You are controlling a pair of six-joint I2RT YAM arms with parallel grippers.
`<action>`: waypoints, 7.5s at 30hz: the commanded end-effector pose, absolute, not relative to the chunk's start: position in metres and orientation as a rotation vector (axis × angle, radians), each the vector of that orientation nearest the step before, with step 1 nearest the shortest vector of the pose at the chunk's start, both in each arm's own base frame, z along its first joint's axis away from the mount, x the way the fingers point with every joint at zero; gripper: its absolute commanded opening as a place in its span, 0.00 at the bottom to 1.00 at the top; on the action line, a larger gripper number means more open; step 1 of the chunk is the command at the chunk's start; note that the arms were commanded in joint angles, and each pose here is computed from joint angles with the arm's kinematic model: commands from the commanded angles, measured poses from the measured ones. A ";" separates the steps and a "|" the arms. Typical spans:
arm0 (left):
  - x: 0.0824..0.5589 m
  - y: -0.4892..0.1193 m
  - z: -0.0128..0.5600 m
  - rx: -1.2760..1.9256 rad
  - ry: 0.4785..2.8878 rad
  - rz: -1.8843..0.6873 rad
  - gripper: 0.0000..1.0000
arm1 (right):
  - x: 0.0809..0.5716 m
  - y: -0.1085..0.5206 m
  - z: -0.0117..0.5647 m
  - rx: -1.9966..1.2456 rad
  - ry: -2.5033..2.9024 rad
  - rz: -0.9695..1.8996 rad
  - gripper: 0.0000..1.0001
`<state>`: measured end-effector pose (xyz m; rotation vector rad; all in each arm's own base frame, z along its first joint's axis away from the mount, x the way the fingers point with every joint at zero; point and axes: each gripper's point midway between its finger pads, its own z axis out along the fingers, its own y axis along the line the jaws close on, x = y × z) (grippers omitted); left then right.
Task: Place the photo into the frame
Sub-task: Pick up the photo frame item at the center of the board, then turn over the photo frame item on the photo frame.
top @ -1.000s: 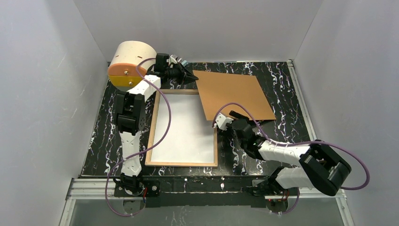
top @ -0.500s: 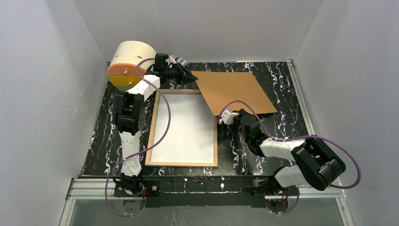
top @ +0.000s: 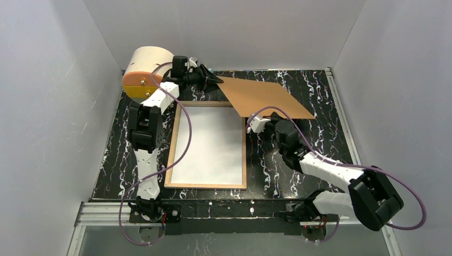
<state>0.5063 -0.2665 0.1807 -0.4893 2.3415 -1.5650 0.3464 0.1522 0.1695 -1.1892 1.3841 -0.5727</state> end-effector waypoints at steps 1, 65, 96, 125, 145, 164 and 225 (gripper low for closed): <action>0.505 -0.256 0.264 -0.354 2.184 -1.551 0.45 | 0.347 0.173 0.257 -1.045 1.231 -0.480 0.01; 0.338 -0.023 0.063 -0.667 2.571 -0.339 0.62 | 0.294 0.271 0.327 0.127 2.288 1.396 0.01; 0.335 -0.103 0.031 -0.485 2.657 -0.749 0.30 | 0.294 0.243 0.275 0.025 2.329 1.425 0.01; 0.372 -0.091 0.043 -0.466 2.608 -0.652 0.42 | 0.335 0.259 0.216 -0.133 2.552 1.648 0.01; 0.356 -0.092 0.022 -0.472 2.720 -0.654 0.31 | 0.359 0.269 0.179 -0.250 2.530 1.684 0.01; 0.345 -0.093 0.015 -0.491 2.765 -0.661 0.19 | 0.361 0.276 0.136 -0.261 2.579 1.571 0.01; 0.353 -0.097 0.030 -0.447 2.701 -0.698 0.24 | 0.398 0.264 0.090 -0.199 2.444 1.400 0.05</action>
